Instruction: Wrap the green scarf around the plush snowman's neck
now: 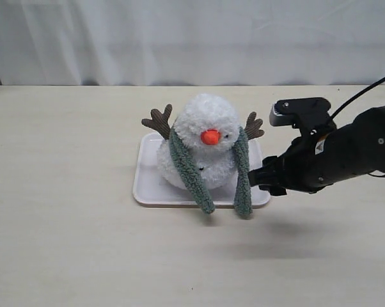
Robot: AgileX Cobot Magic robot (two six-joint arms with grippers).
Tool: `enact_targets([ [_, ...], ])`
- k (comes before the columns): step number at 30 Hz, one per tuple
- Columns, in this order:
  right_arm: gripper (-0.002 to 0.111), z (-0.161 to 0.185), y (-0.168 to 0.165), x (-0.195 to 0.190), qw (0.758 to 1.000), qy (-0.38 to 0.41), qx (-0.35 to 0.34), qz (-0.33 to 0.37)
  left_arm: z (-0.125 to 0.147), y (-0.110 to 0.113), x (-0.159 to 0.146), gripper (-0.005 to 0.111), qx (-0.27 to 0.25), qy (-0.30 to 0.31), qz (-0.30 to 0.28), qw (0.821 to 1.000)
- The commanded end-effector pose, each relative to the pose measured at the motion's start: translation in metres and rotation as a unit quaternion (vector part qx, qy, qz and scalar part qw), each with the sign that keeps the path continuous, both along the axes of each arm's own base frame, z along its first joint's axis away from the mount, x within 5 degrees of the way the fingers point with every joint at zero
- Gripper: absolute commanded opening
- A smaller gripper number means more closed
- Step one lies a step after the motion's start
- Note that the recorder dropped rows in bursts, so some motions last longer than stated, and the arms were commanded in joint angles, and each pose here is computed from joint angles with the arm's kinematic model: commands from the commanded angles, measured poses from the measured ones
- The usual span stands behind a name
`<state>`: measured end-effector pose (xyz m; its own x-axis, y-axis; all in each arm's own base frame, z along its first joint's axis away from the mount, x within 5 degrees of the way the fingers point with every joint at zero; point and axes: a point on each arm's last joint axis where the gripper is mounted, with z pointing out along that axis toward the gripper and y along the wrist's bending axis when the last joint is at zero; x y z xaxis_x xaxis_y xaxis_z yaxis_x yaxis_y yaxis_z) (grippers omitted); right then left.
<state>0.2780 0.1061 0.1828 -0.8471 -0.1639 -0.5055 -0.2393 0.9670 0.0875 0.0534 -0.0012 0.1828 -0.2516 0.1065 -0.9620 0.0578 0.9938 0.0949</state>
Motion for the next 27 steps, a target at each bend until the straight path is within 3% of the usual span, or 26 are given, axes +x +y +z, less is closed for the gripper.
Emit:
enact_targets([
  [1, 0.06, -0.021, 0.0, 0.006, 1.0, 0.012, -0.01, 0.002, 0.0, 0.0, 0.0, 0.0, -0.001, -0.007, 0.0, 1.0],
  [9, 0.06, -0.028, 0.012, 0.008, 1.0, 0.0, 0.0, 0.012, 0.0, 0.0, 0.0, 0.0, -0.001, -0.007, 0.0, 1.0],
  [13, 0.06, -0.025, 0.035, 0.004, 0.997, -0.041, 0.003, 0.065, 0.0, 0.0, 0.0, 0.0, -0.001, -0.007, 0.0, 1.0],
  [18, 0.06, -0.018, 0.042, 0.009, 0.993, -0.092, 0.023, 0.068, 0.0, 0.0, 0.0, 0.0, -0.001, -0.007, 0.0, 1.0],
  [27, 0.059, -0.034, 0.036, 0.012, 0.996, -0.062, 0.012, 0.057, 0.0, 0.0, 0.0, 0.0, -0.001, -0.007, 0.0, 1.0],
])
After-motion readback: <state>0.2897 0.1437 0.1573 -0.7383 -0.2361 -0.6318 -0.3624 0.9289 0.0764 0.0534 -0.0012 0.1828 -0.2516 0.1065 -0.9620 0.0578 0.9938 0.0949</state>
